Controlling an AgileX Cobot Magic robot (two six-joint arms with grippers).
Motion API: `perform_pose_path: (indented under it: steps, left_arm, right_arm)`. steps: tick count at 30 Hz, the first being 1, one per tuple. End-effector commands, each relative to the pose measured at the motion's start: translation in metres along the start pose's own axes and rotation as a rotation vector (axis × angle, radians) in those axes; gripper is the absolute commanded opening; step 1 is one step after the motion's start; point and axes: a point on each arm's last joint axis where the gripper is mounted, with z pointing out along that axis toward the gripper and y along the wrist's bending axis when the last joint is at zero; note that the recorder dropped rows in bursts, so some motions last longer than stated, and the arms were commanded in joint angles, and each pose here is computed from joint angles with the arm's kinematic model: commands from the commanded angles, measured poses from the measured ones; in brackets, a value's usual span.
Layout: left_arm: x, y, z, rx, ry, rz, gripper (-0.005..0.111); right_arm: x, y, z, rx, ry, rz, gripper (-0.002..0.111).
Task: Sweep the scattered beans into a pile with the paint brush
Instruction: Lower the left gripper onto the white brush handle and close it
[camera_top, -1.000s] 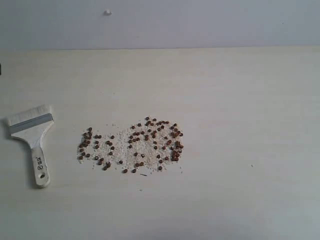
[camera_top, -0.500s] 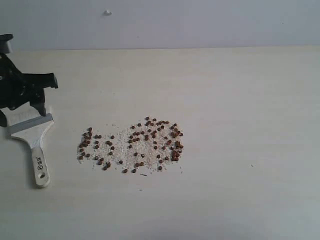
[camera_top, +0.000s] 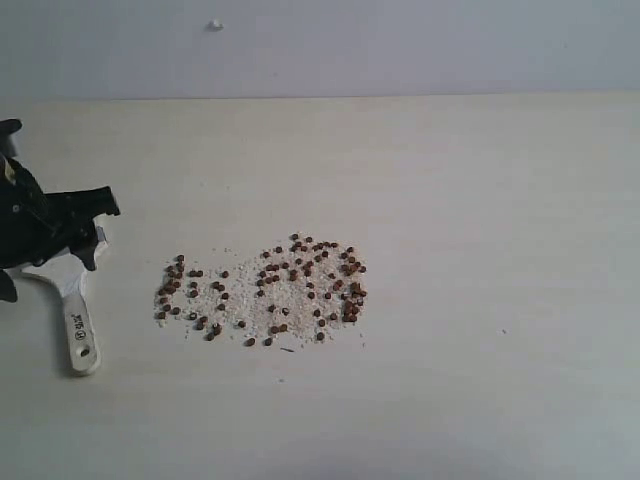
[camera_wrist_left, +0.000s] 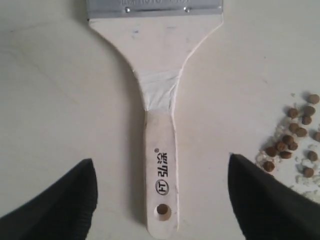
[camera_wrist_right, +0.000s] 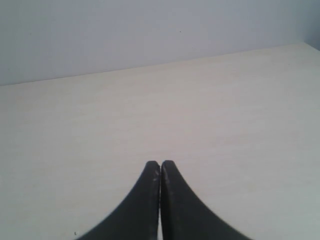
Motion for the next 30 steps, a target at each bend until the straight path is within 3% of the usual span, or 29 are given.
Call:
perform_pose_path:
  steps: [1, 8, 16, 23, 30]
  left_arm:
    - [0.005, -0.005, 0.008, 0.001, 0.006, 0.000, 0.070]
    - [0.012, -0.007, 0.040, -0.069, 0.077, 0.041, 0.070]
    - [0.012, -0.011, 0.063, -0.062, 0.090, 0.047, 0.070]
    - [0.010, -0.015, 0.067, -0.025, 0.061, 0.050, 0.070]
    - [0.013, -0.011, 0.067, -0.066, 0.094, 0.050, 0.070]
  right_arm:
    - [0.001, 0.000, 0.000, 0.005, -0.007, 0.001, 0.000]
    - [0.001, -0.001, 0.000, 0.006, -0.007, -0.002, 0.000]
    - [0.001, -0.001, 0.000, 0.006, -0.007, -0.002, 0.000]
    - [0.001, -0.001, 0.000, 0.006, -0.007, -0.004, 0.000]
    - [0.001, -0.001, 0.000, 0.006, -0.007, -0.002, 0.000]
